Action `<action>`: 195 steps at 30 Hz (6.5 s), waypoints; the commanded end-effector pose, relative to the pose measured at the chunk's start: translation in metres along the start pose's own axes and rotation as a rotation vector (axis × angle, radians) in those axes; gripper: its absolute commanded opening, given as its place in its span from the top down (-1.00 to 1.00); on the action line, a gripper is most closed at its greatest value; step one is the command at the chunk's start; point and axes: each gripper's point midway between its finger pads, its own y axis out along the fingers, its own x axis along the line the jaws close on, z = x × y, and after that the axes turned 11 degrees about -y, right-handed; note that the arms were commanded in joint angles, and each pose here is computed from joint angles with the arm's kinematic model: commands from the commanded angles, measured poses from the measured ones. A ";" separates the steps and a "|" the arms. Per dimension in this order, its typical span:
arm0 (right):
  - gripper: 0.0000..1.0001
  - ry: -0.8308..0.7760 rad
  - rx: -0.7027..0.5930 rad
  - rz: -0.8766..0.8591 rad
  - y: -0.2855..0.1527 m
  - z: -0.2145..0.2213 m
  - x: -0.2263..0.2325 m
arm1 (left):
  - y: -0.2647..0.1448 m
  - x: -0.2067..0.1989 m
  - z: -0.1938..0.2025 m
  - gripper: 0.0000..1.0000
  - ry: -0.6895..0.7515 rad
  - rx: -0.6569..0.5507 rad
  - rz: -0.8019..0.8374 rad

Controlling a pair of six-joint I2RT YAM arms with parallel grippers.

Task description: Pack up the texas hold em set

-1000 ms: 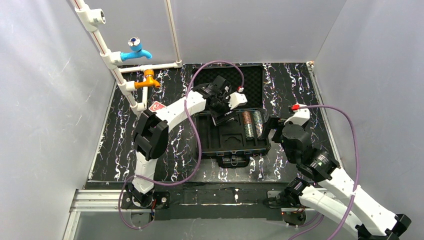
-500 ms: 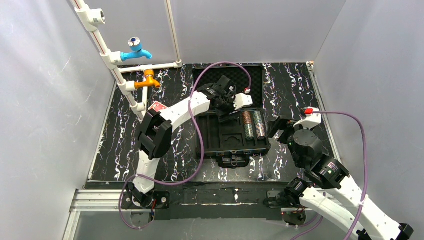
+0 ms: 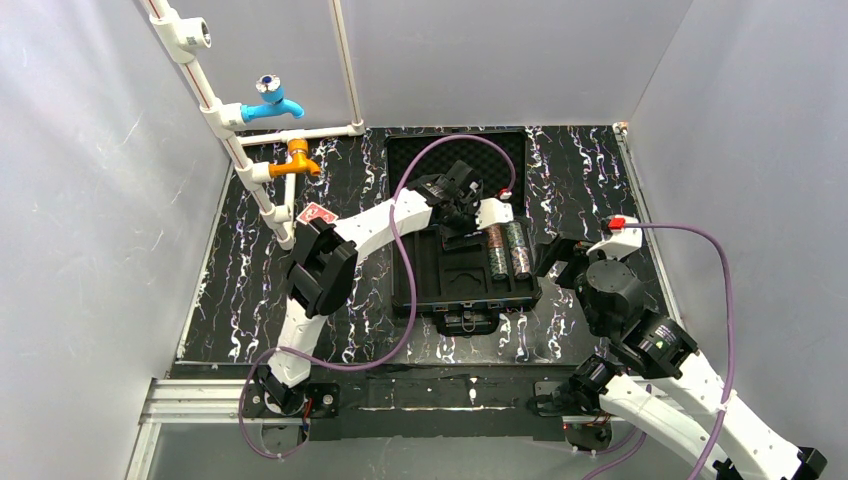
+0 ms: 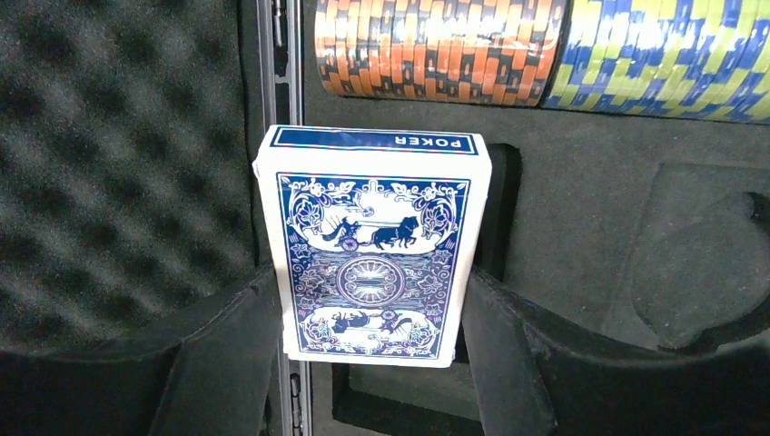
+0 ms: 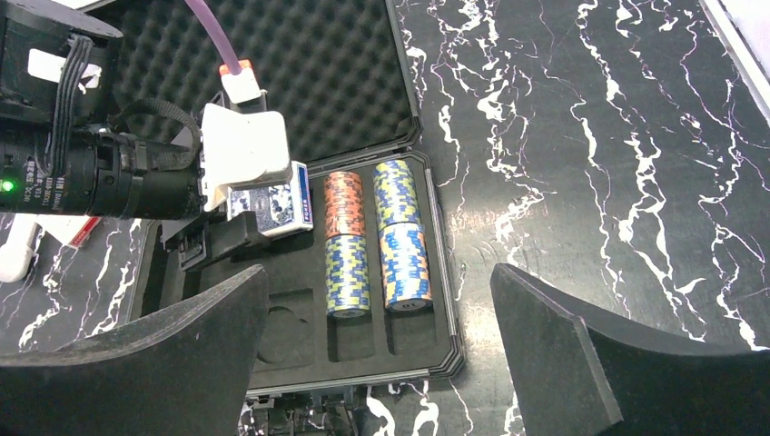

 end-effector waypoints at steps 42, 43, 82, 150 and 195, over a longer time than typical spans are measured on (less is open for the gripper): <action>-1.00 0.017 0.003 0.002 0.001 0.005 -0.001 | -0.005 -0.026 -0.003 0.92 0.045 0.160 0.058; -1.00 0.016 0.004 0.003 0.002 0.006 0.000 | -0.005 -0.026 -0.002 0.91 0.042 0.163 0.059; -0.67 -0.066 0.095 -0.210 0.022 0.007 0.061 | -0.209 0.027 0.032 -0.88 -0.546 -0.220 -0.454; -0.40 -0.264 0.445 -0.181 0.188 0.114 0.163 | -0.260 0.020 0.125 -0.83 -0.675 -0.355 -0.721; -0.29 -0.298 0.330 -0.296 0.162 0.082 0.175 | -0.259 0.021 0.130 -0.83 -0.652 -0.332 -0.736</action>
